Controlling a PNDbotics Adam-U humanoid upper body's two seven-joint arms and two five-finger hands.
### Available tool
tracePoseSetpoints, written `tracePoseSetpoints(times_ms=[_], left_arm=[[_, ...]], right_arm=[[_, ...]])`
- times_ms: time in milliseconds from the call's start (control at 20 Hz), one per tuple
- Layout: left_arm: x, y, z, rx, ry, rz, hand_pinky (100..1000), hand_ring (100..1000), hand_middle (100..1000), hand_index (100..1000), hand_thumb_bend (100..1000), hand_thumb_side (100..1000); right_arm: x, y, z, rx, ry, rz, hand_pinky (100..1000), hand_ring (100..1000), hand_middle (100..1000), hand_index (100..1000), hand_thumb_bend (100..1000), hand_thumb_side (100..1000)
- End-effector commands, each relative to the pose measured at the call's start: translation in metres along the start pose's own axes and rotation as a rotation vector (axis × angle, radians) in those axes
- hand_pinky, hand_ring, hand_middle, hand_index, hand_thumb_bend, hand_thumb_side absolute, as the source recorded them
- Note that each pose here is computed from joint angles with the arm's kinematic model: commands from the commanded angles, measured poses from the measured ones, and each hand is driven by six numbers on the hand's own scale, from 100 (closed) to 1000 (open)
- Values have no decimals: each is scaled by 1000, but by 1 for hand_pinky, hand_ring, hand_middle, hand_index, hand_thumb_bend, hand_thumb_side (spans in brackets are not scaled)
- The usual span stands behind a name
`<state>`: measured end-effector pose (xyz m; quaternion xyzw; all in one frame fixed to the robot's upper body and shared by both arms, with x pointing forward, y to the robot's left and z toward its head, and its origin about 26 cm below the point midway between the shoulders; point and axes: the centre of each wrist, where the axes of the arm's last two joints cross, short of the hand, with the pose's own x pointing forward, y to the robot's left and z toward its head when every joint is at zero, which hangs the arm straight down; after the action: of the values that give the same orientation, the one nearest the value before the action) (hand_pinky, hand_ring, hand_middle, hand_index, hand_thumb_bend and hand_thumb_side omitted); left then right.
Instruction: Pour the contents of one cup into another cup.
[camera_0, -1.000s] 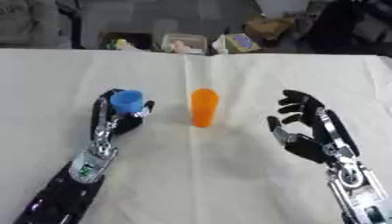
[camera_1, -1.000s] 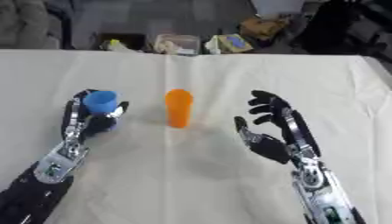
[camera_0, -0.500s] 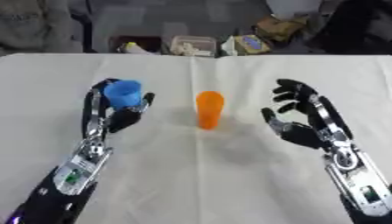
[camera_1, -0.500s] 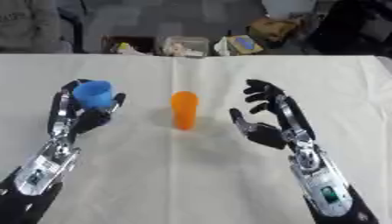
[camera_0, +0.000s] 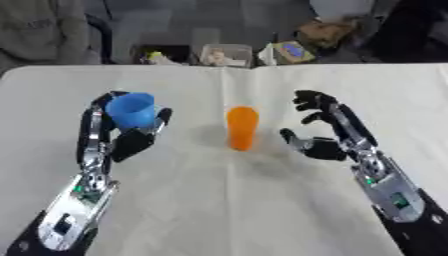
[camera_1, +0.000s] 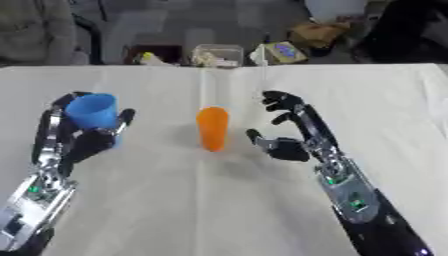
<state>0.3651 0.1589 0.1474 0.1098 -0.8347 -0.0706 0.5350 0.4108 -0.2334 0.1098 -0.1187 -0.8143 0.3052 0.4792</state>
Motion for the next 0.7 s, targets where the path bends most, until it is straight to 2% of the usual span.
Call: tracePoseSetpoints(times_ms=[50, 700], left_arm=[[17, 2, 2, -26, -45, 21, 193, 184, 151, 348, 556, 100], [26, -10, 19, -90, -58, 87, 197, 187, 154, 350, 554, 100]], right_arm=[[-4, -7, -6, 8, 1, 27, 623, 771, 747, 873, 400, 154], [-18, -6, -16, 14, 46, 2, 611, 760, 740, 871, 387, 183]])
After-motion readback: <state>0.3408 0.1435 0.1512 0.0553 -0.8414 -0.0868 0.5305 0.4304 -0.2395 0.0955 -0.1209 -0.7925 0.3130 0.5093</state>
